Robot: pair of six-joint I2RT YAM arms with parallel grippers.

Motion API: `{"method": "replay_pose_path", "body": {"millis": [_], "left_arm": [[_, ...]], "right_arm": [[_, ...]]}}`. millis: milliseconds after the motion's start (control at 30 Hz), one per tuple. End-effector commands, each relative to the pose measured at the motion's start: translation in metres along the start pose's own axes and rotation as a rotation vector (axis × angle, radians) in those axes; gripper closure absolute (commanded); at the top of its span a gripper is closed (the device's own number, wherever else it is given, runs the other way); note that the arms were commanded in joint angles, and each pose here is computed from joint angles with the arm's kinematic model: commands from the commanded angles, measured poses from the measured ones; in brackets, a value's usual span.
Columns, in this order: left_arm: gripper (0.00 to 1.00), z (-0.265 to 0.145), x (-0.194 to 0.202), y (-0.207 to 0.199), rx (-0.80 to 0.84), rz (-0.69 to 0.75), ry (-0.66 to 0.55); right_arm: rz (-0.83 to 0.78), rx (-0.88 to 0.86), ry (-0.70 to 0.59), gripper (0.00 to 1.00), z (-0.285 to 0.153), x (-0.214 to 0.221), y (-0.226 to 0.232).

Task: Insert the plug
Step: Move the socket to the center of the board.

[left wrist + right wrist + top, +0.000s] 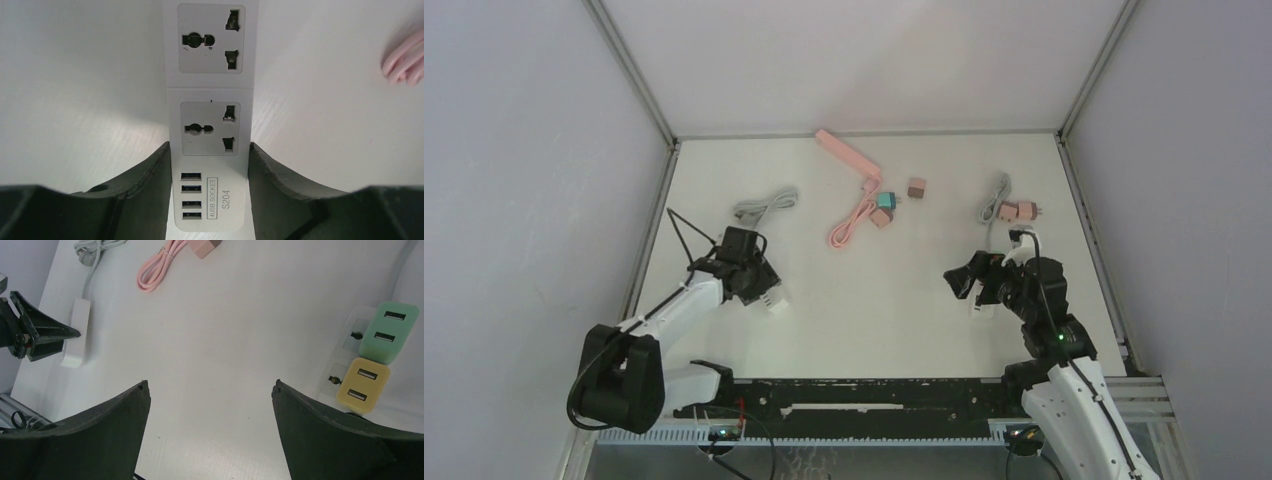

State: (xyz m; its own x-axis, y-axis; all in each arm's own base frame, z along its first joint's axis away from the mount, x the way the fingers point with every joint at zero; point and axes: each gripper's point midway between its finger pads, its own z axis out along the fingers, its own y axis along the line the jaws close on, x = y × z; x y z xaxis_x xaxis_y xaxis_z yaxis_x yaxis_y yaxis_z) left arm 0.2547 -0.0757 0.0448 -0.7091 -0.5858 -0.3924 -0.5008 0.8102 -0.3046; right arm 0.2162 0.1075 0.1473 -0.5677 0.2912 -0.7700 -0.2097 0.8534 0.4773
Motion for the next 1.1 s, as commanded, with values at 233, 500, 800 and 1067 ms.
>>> {"method": "replay_pose_path", "body": {"millis": [233,500,800,1067], "left_arm": [[0.64,0.015,0.059,-0.032,0.061,0.036,0.093],[0.40,0.006,0.086,-0.057,0.122,0.103,0.119],[0.24,-0.032,0.066,-0.076,0.255,0.182,0.023],[0.10,-0.100,0.001,-0.066,0.304,0.274,-0.288]], "right_arm": [[-0.023,-0.049,0.001,0.03,0.004,-0.003,0.008],[-0.013,-0.003,0.012,0.02,0.001,-0.013,0.008],[-0.026,0.080,0.050,0.00,-0.005,-0.028,0.012],[-0.031,0.297,0.110,0.00,-0.017,-0.058,-0.007]]}}
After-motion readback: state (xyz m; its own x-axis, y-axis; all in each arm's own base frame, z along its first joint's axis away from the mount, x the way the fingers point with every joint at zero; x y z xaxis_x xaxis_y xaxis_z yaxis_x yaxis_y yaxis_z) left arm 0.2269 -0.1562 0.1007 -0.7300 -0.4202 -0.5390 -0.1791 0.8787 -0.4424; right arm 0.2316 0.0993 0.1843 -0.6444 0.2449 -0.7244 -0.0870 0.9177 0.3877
